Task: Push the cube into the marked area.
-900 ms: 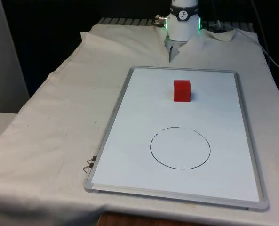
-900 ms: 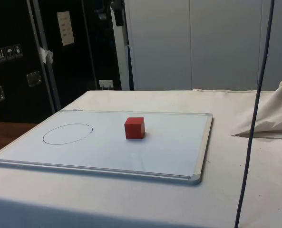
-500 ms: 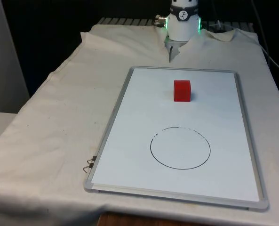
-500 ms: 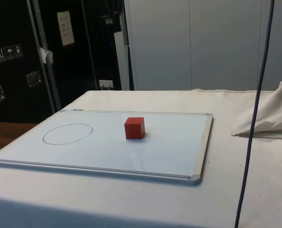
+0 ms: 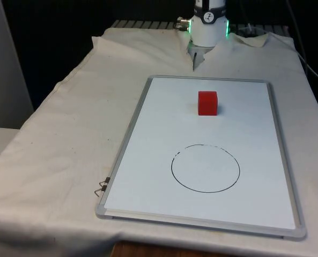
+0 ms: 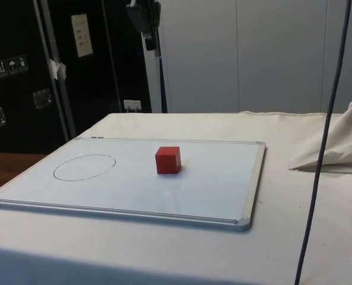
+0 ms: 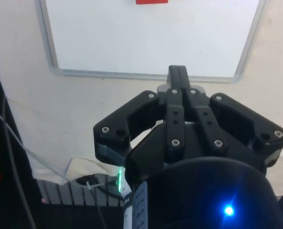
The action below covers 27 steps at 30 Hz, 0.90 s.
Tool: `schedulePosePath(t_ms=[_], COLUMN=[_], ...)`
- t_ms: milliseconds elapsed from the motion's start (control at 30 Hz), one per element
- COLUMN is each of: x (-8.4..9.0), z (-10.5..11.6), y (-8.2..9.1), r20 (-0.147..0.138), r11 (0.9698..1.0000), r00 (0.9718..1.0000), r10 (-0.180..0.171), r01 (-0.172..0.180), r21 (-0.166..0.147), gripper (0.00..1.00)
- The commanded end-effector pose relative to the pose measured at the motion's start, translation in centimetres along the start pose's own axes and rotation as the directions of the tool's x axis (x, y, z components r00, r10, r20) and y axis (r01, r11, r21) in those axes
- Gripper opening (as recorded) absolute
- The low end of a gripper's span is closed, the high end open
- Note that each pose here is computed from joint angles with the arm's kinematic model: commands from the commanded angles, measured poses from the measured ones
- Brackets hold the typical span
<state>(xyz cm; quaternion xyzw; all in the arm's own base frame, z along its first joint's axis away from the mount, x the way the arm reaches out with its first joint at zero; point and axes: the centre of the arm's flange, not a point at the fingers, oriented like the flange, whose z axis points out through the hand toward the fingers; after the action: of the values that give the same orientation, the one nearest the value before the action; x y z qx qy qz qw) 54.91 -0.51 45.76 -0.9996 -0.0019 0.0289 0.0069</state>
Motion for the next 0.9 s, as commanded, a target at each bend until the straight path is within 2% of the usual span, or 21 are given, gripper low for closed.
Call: schedulePosePath(t_ms=[0,100,133,167,433,467,500,733,767,867], x=[-0.7,-1.5,-1.3,-1.7,-4.7,-4.6,-5.0,-6.6,-6.6,-7.0], z=[0.2,1.1,1.1,1.3,4.6,4.7,4.9,7.6,7.7,9.1], y=[0.2,0.3,0.2,0.3,0.5,0.4,0.5,0.3,0.4,-0.1], r20=[-0.018,-0.024,-0.009,-0.026,-0.041,-0.028,-0.042,-0.047,-0.039,-0.049], r11=[1.0,1.0,1.0,1.0,1.0,0.9999,1.0,0.9999,0.9999,0.9999], r00=[0.9998,0.9997,1.0,0.9997,0.9992,0.9996,0.9991,0.9989,0.9992,0.9988], r10=[-0.003,-0.002,0.0,-0.003,-0.001,0.001,-0.001,-0.001,0.001,-0.003], r01=[0.003,0.002,0.0,0.003,0.001,-0.001,0.001,0.002,0.0,0.004], r21=[-0.002,0.0,0.002,0.0,0.007,0.01,0.007,0.012,0.014,0.013], gripper=[0.0,0.0,0.0,0.0,0.0,0.0,0.0,0.0,0.0,0.0])
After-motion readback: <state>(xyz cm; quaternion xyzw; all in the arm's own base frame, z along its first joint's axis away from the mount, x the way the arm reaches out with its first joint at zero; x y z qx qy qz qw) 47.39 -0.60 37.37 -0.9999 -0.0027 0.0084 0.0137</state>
